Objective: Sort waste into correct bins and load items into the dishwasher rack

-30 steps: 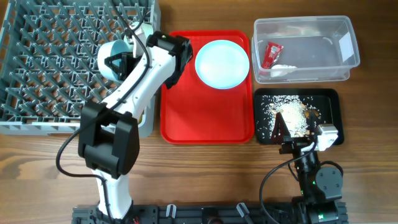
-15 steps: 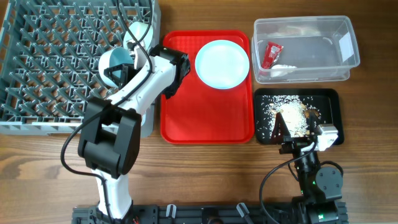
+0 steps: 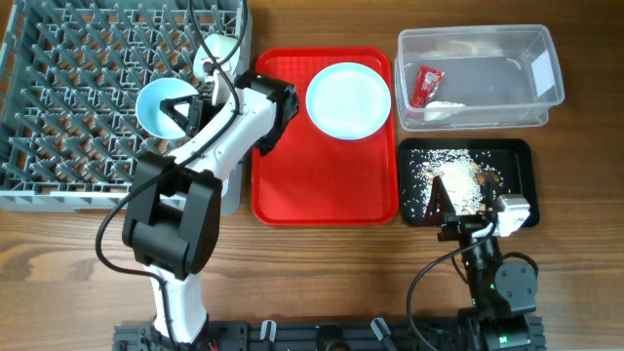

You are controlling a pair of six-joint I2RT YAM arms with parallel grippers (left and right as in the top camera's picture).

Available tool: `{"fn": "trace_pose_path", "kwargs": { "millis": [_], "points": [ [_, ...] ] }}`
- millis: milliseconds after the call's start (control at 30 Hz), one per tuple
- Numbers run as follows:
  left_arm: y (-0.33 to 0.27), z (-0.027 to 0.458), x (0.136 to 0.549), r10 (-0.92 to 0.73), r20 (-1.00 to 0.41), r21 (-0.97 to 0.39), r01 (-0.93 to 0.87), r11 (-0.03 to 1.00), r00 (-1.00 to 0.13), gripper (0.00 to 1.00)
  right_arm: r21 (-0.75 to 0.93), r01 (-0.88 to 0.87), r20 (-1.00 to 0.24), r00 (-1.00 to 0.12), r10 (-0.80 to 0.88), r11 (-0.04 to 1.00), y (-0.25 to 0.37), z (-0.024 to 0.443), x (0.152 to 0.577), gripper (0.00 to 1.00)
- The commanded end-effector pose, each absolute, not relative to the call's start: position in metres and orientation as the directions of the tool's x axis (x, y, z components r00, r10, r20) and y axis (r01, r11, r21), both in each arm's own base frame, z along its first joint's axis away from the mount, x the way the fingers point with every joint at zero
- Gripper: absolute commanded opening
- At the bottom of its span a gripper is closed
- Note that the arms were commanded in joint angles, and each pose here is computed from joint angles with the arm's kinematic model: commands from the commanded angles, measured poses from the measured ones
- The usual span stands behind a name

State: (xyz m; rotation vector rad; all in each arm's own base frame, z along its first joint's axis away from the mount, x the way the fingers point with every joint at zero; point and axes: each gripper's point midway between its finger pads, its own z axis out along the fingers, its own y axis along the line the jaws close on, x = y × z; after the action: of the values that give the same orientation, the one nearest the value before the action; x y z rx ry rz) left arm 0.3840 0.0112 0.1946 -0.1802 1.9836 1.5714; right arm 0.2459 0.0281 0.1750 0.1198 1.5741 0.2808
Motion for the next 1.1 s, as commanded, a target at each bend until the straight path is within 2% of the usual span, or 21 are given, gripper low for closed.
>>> {"fn": "trace_pose_path", "kwargs": {
  "millis": [0, 67, 200, 267, 300, 333, 367, 400, 467, 600, 733, 933, 1067],
  "points": [
    [0.022, 0.186, 0.372, 0.110, -0.618, 0.757, -0.552, 0.350, -0.778, 0.63, 0.237, -0.080, -0.971, -0.005, 0.238, 0.968, 0.023, 0.178, 0.246, 1.00],
    [0.035, 0.187, 0.357, -0.078, -0.704, 0.632, -0.673, 0.385, -0.706, 0.73, 0.237, -0.080, -0.971, -0.005, 0.238, 0.968, 0.023, 0.178, 0.246, 1.00],
    [0.057, 0.195, 0.341, -0.434, -0.726, 0.360, -0.832, 0.423, -0.534, 0.77, 0.237, -0.079, -0.971, -0.004, 0.238, 0.968, 0.023, 0.178, 0.246, 1.00],
    [0.054, 0.202, 0.355, -0.514, -0.634, 0.233, -0.777, 0.585, -0.577, 0.73, 0.237, -0.080, -0.971, -0.005, 0.238, 0.968, 0.023, 0.178, 0.246, 1.00],
    [0.049, 0.203, 0.362, -0.507, -0.598, 0.194, -0.726, 0.659, -0.620, 0.70, 0.237, -0.080, -0.971, -0.005, 0.237, 0.968, 0.023, 0.178, 0.246, 1.00],
    [0.036, 0.204, 0.374, -0.476, -0.539, 0.103, -0.615, 0.782, -0.695, 0.69, 0.237, -0.080, -0.971, -0.005, 0.238, 0.968, 0.023, 0.178, 0.246, 1.00],
    [0.028, 0.207, 0.381, -0.458, -0.504, 0.016, -0.538, 0.843, -0.732, 0.69, 0.237, -0.080, -0.971, -0.005, 0.238, 0.968, 0.023, 0.178, 0.246, 1.00],
    [0.025, 0.208, 0.384, -0.467, -0.474, -0.067, -0.498, 0.865, -0.746, 0.70, 0.237, -0.080, -0.971, -0.005, 0.238, 0.968, 0.023, 0.178, 0.246, 1.00],
    [0.035, 0.206, 0.382, -0.541, -0.407, -0.184, -0.513, 0.838, -0.736, 0.70, 0.237, -0.080, -0.971, -0.005, 0.237, 0.968, 0.023, 0.178, 0.246, 1.00],
    [0.049, 0.188, 0.380, -0.555, -0.262, -0.373, -0.448, 0.813, -0.790, 0.66, 0.237, -0.080, -0.971, -0.004, 0.238, 0.968, 0.023, 0.178, 0.246, 0.99],
    [0.064, 0.165, 0.368, -0.556, -0.152, -0.406, -0.461, 0.789, -0.817, 0.67, 0.237, -0.080, -0.971, -0.005, 0.237, 0.968, 0.023, 0.178, 0.246, 1.00],
    [0.070, 0.140, 0.370, -0.503, -0.115, -0.384, -0.428, 0.818, -0.857, 0.69, 0.237, -0.080, -0.971, -0.005, 0.238, 0.968, 0.023, 0.178, 0.246, 1.00],
    [0.069, 0.121, 0.371, -0.493, -0.069, -0.377, -0.435, 0.818, -0.867, 0.59, 0.237, -0.080, -0.971, -0.005, 0.238, 0.968, 0.023, 0.178, 0.246, 1.00]
  ]
}}
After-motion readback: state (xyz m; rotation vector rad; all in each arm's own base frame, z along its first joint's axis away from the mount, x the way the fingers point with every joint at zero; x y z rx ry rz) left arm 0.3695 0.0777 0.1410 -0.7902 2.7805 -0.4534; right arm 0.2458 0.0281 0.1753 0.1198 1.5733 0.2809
